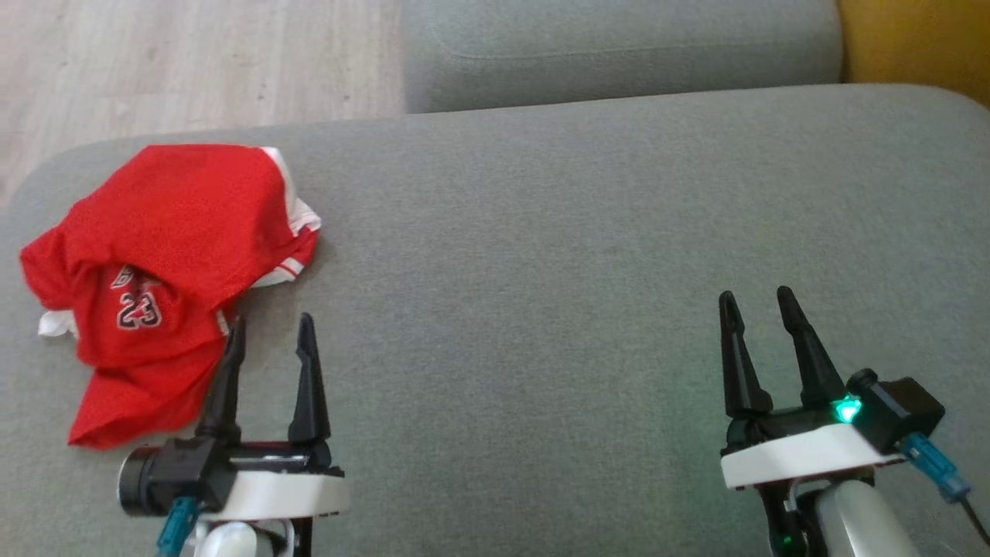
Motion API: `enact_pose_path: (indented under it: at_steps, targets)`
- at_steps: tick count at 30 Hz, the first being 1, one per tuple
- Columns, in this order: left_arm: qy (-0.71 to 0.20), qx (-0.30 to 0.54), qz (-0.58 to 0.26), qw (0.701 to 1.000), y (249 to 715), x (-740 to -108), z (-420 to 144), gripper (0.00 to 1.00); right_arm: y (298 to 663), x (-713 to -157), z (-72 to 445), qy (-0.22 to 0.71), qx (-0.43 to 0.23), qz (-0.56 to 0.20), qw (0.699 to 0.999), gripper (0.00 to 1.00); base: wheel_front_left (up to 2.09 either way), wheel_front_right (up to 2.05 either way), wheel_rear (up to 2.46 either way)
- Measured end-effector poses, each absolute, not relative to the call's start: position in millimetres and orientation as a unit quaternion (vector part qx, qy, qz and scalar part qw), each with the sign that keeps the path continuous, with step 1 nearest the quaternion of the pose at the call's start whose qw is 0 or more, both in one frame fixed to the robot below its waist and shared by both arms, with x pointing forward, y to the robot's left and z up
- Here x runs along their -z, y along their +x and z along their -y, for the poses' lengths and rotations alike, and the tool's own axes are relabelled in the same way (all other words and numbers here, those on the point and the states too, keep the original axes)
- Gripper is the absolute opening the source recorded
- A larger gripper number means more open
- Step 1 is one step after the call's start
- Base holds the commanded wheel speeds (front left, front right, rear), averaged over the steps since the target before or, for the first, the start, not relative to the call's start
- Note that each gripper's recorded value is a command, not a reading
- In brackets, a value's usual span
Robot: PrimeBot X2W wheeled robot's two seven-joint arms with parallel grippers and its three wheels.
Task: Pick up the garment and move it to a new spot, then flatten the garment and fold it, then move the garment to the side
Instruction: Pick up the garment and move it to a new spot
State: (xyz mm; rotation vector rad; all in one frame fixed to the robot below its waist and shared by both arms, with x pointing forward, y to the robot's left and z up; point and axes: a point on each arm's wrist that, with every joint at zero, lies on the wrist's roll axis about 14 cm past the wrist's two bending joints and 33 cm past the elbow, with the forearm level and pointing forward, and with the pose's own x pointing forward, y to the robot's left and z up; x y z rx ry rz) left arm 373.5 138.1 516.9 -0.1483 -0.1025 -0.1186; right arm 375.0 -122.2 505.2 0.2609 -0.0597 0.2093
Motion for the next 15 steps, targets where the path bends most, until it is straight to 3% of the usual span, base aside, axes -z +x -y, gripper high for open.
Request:
enact_pose_path:
  at_steps: [15]
  targets:
    - [-0.068, -0.039, 0.068, 0.995, 337, -524, -199, 1.0, 370, -520, 45, 0.142, -0.22, 0.035, 0.965, 1.0, 0.0, 0.0, 0.0]
